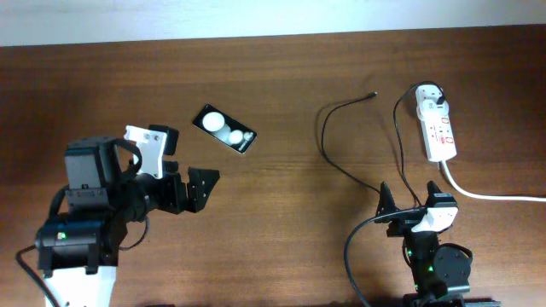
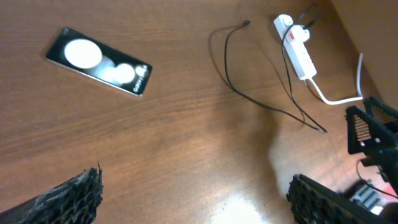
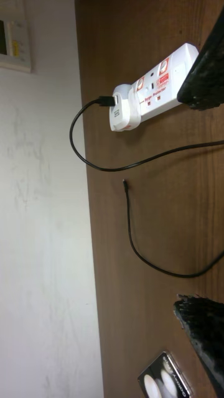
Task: Plug charger to phone and switch on socket
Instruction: 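Move the left gripper forward over the black phone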
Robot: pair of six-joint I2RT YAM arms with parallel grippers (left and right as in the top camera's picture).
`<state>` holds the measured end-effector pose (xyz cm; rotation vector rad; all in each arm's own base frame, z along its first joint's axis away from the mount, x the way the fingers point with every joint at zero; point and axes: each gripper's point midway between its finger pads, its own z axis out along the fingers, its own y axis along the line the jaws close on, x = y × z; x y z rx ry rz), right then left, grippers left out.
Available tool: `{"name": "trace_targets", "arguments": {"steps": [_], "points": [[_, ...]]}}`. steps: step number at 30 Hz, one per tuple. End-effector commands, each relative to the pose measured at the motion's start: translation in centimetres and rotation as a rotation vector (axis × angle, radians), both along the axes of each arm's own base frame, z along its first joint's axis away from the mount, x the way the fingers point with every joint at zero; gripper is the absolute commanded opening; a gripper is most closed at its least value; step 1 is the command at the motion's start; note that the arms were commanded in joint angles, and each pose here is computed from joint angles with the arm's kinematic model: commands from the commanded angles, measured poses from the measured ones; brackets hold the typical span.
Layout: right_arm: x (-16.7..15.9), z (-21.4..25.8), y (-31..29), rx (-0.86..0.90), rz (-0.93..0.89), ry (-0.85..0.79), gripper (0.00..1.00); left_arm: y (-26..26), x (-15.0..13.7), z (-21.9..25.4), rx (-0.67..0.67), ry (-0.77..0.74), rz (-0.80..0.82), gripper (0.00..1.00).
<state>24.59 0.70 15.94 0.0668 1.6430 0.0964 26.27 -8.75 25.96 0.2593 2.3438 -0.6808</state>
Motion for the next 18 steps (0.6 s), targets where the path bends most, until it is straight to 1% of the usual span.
{"name": "trace_targets", "arguments": {"steps": [1,2,3,5,7,9,11,13,14,18], "points": [[0.0,-0.4,0.2,0.004,0.008,0.007,0.99,-0.5,0.0,0.5,-0.041,0.016,-0.002,0.99],[0.0,-0.4,0.2,0.004,0.008,0.007,0.99,-0.3,0.0,0.3,-0.064,0.051,0.045,0.99],[0.0,-0.4,0.2,0.004,0.008,0.007,0.99,0.5,0.3,-0.2,-0.053,0.088,0.129,0.99],[0.0,-0.4,0.2,0.004,0.008,0.007,0.99,1.8,0.8,-1.1,-0.001,0.132,0.275,0.99],[0.0,-0.4,0.2,0.004,0.008,0.007,0.99,2.5,1.1,-1.5,0.051,0.146,0.384,0.99],[0.0,-0.4,0.2,0.004,0.008,0.007,0.99,2.6,1.7,-1.5,0.101,0.136,0.422,0.99],[0.0,-0.4,0.2,0.004,0.008,0.007,0.99,2.3,3.1,-1.3,0.146,0.141,0.438,0.99],[0.0,-0.4,0.2,0.004,0.008,0.007,0.99,1.8,5.2,-1.9,0.178,0.185,0.449,0.99],[0.0,-0.4,0.2,0.004,0.008,0.007,0.98,1.3,7.0,-3.0,0.191,0.240,0.456,0.99],[0.0,-0.4,0.2,0.004,0.008,0.007,0.99,0.7,10.5,-5.6,0.208,0.336,0.491,0.99]]}}
